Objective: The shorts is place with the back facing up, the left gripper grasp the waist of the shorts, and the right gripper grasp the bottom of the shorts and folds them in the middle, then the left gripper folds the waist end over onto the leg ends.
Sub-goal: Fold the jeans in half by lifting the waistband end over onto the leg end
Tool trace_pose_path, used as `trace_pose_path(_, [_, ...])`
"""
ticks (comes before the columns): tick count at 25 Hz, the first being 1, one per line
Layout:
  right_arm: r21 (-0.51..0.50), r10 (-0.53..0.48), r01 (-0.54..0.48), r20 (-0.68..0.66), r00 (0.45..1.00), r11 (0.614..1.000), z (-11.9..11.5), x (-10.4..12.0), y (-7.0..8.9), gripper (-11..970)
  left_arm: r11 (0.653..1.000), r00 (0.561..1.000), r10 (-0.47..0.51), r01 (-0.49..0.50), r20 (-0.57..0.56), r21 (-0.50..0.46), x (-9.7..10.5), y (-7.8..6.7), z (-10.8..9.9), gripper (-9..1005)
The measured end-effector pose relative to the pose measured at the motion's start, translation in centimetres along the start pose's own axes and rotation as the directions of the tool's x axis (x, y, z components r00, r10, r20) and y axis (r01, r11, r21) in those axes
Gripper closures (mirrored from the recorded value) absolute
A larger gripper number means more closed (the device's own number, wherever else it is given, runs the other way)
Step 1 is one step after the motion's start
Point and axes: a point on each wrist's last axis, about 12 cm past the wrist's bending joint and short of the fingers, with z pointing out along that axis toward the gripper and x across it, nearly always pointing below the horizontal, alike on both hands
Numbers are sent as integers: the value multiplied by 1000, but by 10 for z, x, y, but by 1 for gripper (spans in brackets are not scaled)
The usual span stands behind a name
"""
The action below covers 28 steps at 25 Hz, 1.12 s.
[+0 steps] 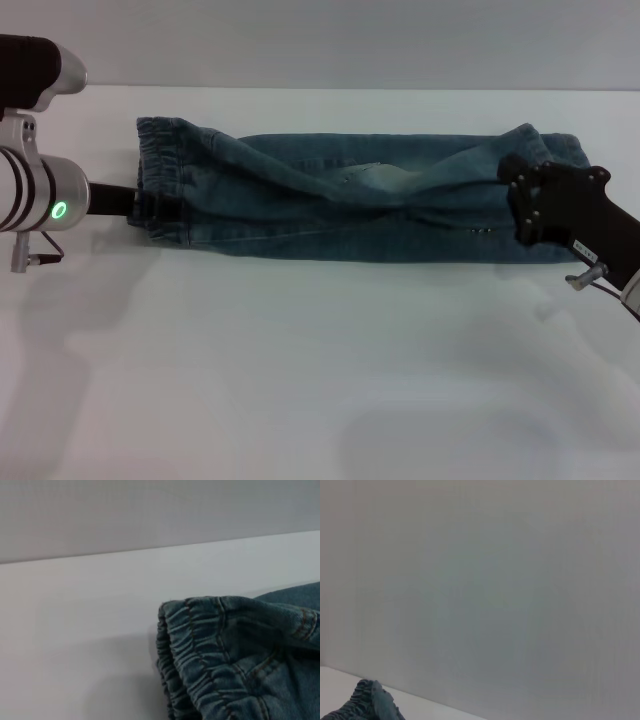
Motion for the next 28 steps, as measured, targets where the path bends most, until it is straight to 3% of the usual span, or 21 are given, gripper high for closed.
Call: trace_pose_path(28, [-3,5,-5,-3,1000,1000,-3,2,2,960,1000,999,5,-5,-42,9,2,-5,7,190])
